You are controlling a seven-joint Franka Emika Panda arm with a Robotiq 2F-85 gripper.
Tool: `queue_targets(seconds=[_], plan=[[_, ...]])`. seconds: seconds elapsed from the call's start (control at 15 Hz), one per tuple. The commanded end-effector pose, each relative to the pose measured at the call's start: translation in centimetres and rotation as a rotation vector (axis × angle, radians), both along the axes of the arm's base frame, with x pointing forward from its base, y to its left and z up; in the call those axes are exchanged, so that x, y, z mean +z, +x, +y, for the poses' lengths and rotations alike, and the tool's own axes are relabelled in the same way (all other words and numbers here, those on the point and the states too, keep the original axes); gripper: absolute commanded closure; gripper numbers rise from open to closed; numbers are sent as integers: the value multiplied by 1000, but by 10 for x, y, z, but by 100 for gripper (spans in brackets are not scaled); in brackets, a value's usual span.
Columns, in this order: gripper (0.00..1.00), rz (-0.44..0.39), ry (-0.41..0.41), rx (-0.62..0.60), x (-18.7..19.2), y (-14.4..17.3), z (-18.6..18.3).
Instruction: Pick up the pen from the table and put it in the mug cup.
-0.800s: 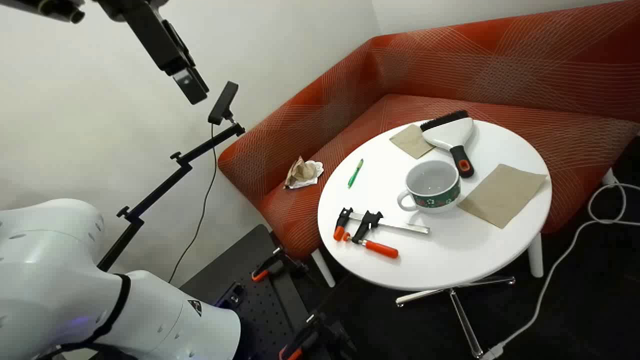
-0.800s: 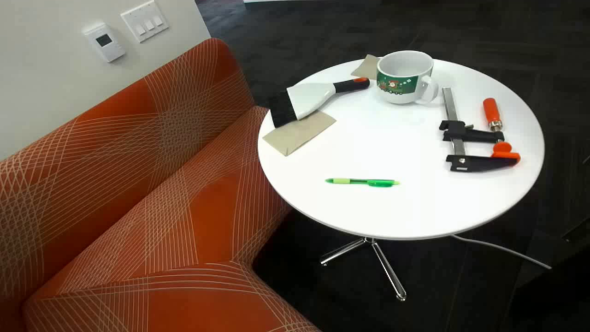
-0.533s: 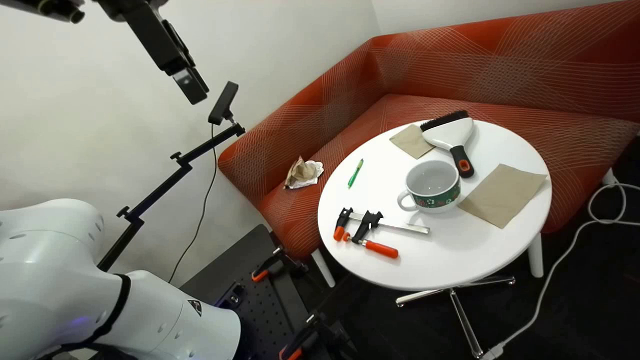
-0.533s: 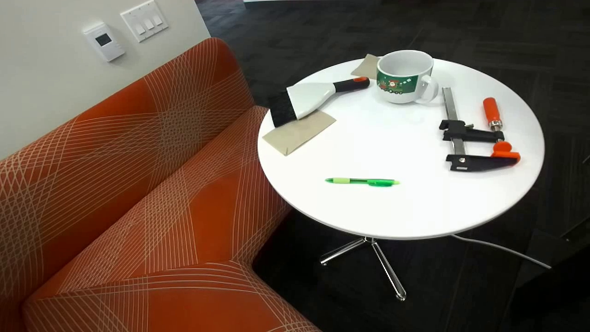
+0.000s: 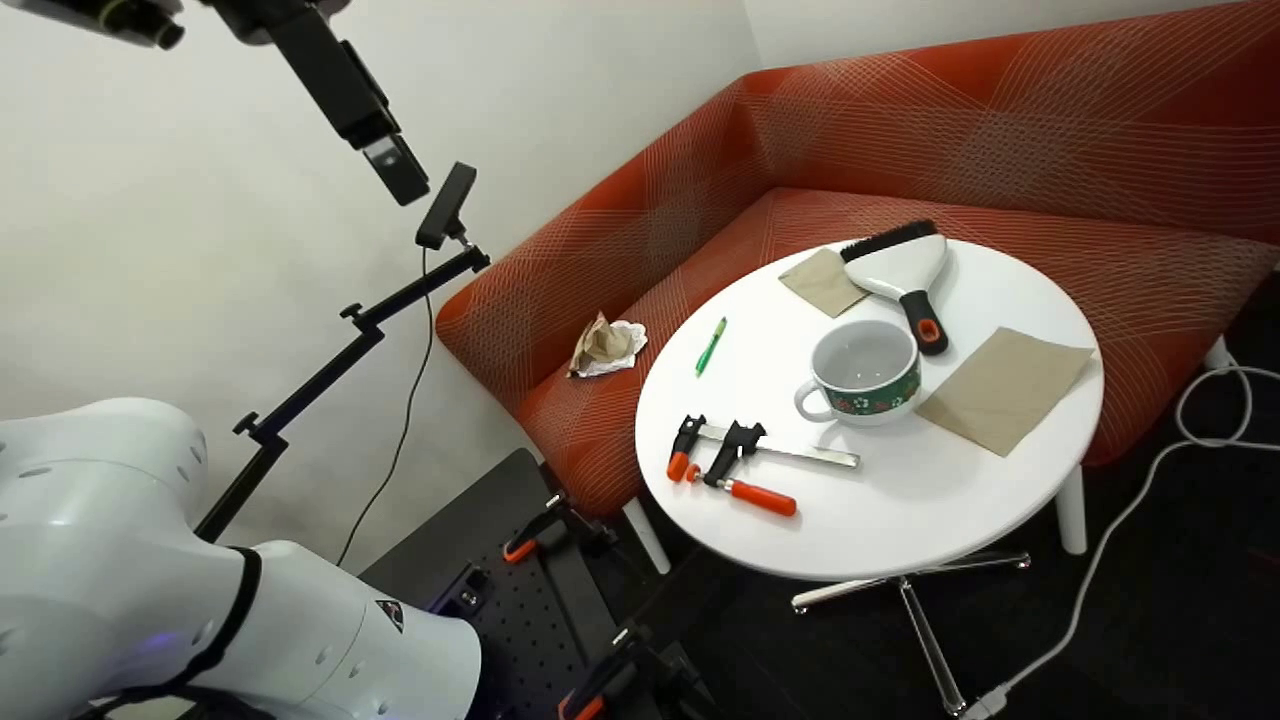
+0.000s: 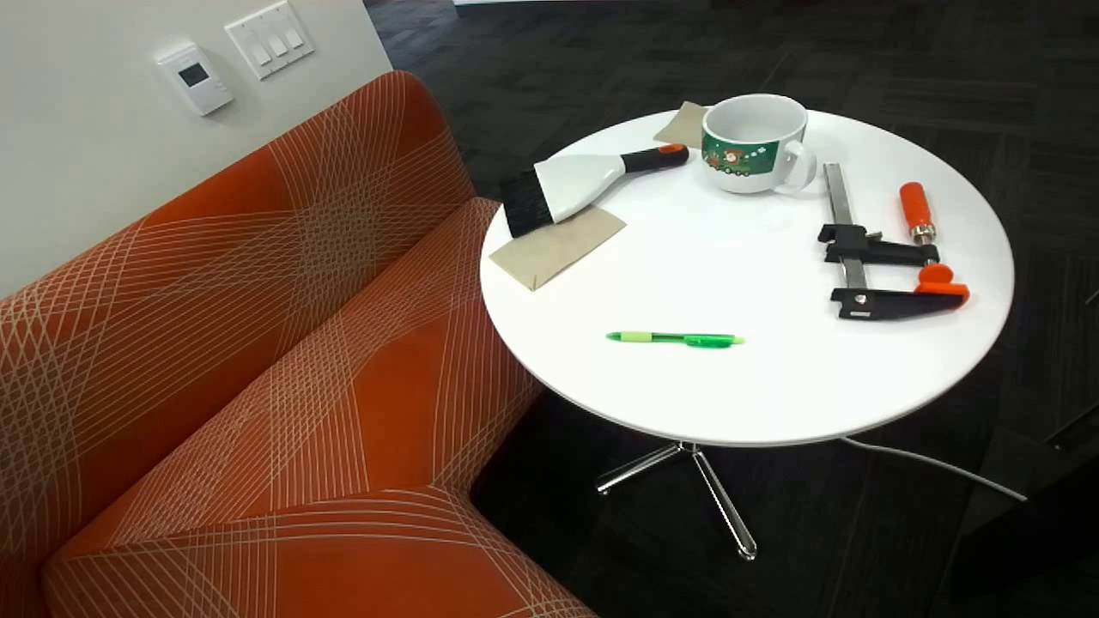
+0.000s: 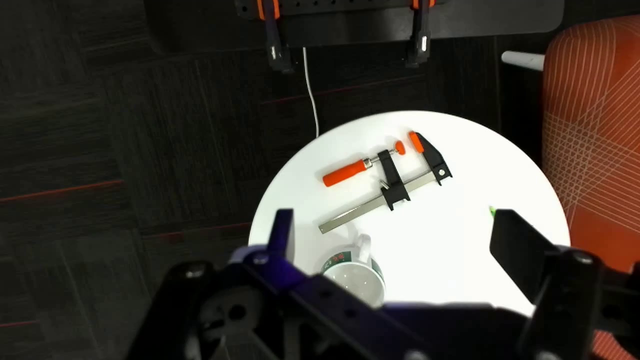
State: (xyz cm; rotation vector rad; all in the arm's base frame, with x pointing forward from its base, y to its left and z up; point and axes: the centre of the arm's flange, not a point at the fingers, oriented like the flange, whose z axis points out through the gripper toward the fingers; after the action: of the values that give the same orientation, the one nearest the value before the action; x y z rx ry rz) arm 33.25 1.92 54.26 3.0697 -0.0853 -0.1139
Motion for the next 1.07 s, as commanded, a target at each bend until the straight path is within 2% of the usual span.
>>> queue_targets(seconds=[0.0,0.67,0.93,1.0], plan=[[0,-18,4,93,-26,29,21],[0,-154,27,312,-124,97,122],[0,-163,59,365,-148,106,149],[0,-161,35,346,-143,97,138]])
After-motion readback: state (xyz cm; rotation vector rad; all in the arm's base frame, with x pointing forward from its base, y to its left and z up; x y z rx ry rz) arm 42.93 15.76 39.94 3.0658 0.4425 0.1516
